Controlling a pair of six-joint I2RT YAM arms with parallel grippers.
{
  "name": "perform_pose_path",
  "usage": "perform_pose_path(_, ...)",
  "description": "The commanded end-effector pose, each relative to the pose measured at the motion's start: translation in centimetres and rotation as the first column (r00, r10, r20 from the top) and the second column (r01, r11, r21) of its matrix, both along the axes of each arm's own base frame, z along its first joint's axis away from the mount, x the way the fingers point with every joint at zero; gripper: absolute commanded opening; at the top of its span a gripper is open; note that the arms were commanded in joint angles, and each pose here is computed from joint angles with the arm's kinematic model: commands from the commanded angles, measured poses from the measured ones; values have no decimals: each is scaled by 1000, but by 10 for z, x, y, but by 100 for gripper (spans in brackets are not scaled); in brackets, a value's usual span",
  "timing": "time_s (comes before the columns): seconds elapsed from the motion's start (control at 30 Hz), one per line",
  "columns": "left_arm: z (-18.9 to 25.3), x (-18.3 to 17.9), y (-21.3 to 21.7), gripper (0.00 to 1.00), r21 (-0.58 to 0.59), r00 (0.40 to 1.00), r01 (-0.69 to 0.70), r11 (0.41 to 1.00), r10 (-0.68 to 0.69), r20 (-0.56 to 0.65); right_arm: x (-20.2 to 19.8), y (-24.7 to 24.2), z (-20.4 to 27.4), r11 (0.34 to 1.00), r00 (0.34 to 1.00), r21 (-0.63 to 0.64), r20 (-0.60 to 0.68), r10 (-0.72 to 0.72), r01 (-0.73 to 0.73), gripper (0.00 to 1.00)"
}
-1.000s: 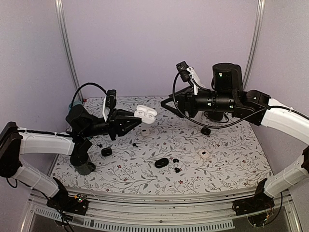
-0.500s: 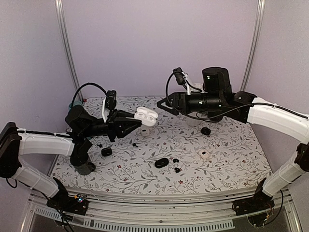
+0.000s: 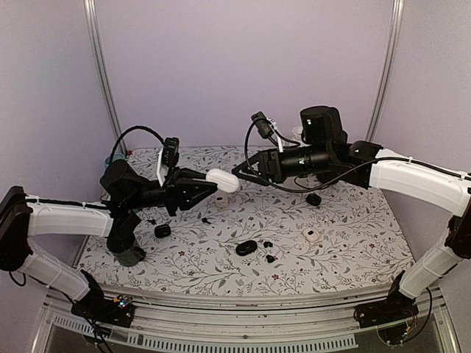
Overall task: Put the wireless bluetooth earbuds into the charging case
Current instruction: Close the charging case with the earbuds, then pass from the left arm to the right
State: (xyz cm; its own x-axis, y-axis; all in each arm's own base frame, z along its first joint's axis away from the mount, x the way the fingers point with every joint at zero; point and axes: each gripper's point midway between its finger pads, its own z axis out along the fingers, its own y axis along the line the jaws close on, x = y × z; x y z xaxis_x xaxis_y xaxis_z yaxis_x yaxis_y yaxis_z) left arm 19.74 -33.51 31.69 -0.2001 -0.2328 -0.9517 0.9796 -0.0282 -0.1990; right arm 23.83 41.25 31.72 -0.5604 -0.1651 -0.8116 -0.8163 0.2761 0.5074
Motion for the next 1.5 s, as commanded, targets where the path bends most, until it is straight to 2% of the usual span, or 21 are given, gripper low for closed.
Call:
perform_pose_path(0.0, 13, -1, -3, 0, -22, 1000, -7, 1000, 8, 23, -17, -6, 36, 994, 994, 88, 92, 62, -70, 63)
perform_pose_path(0.33, 13, 1, -6, 0, -13, 1000, -3, 1000, 3, 19, -18, -11, 33, 995, 992, 76, 113, 49, -58, 63)
perform_pose_path(0.7, 14, 6, -9, 0, -26, 1000, 4, 1000, -5, -24, -45, -8, 42, 981, 972, 136, 207, 108, -137, 62)
perform_pose_path(1.17, 25, 6, -6, 0, -90, 997, 15, 996, -22, -69, -40, 4, 25, 980, 980, 147, 168, 109, -135, 48)
perform_pose_path(1.47, 28, 9, -10, 0, -92, 997, 20, 996, -27, -78, -40, 6, 25, 975, 982, 176, 151, 112, -138, 41)
